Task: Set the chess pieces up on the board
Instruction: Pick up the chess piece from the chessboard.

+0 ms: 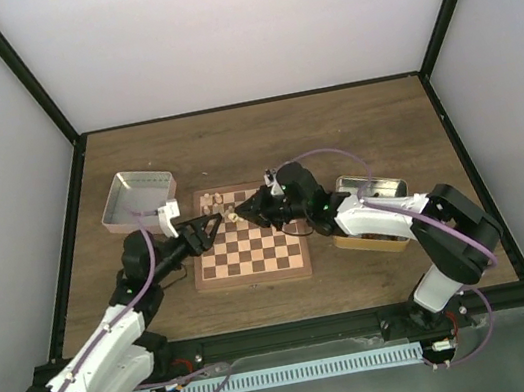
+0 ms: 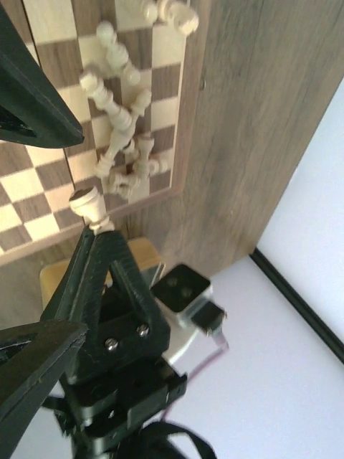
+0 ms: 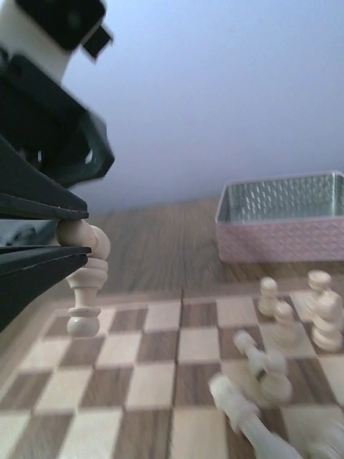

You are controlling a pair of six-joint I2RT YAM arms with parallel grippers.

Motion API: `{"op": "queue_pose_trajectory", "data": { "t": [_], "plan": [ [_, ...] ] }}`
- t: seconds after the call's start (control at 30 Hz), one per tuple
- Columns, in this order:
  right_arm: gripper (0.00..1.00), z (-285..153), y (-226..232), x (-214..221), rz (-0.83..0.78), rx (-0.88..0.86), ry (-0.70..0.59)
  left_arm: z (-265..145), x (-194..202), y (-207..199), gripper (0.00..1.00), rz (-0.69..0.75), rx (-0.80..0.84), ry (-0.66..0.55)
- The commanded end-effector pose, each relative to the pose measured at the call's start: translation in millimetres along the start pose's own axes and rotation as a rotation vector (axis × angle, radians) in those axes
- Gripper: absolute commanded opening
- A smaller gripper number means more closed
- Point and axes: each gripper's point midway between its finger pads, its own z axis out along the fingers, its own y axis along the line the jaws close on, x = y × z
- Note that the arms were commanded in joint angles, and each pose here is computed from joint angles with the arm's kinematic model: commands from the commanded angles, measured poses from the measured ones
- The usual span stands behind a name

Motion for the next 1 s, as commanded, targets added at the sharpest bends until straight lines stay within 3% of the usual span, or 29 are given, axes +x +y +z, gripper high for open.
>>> {"op": "queue_pose_trajectory", "data": {
  "t": [0.0, 0.23, 0.57, 0.8, 0.97],
  "plan": [
    [0.05, -9.1, 54.1, 6.8, 0.179, -0.244, 0.072, -13.6, -12.4, -37.0, 0.68, -0.006, 0.202, -0.113],
    [0.05, -19.1, 85.5, 8.9, 0.246, -0.378, 0.115, -17.2, -9.9, -48.2, 0.68, -0.02, 0.275, -0.148],
    [0.05, -34.3, 116.8, 21.6, 0.247, -0.483, 0.221, -20.9, -26.3, -79.6, 0.63, 0.113, 0.402, -0.197],
    [0.05, -44.6, 125.4, 28.5, 0.225, -0.478, 0.25, -17.2, -34.7, -86.9, 0.56, 0.469, 0.349, -0.233],
    [0.06, -50.6, 134.8, 29.3, 0.2, -0.487, 0.251, -12.5, -35.4, -84.5, 0.58, 0.503, 0.338, -0.234]
  ]
}}
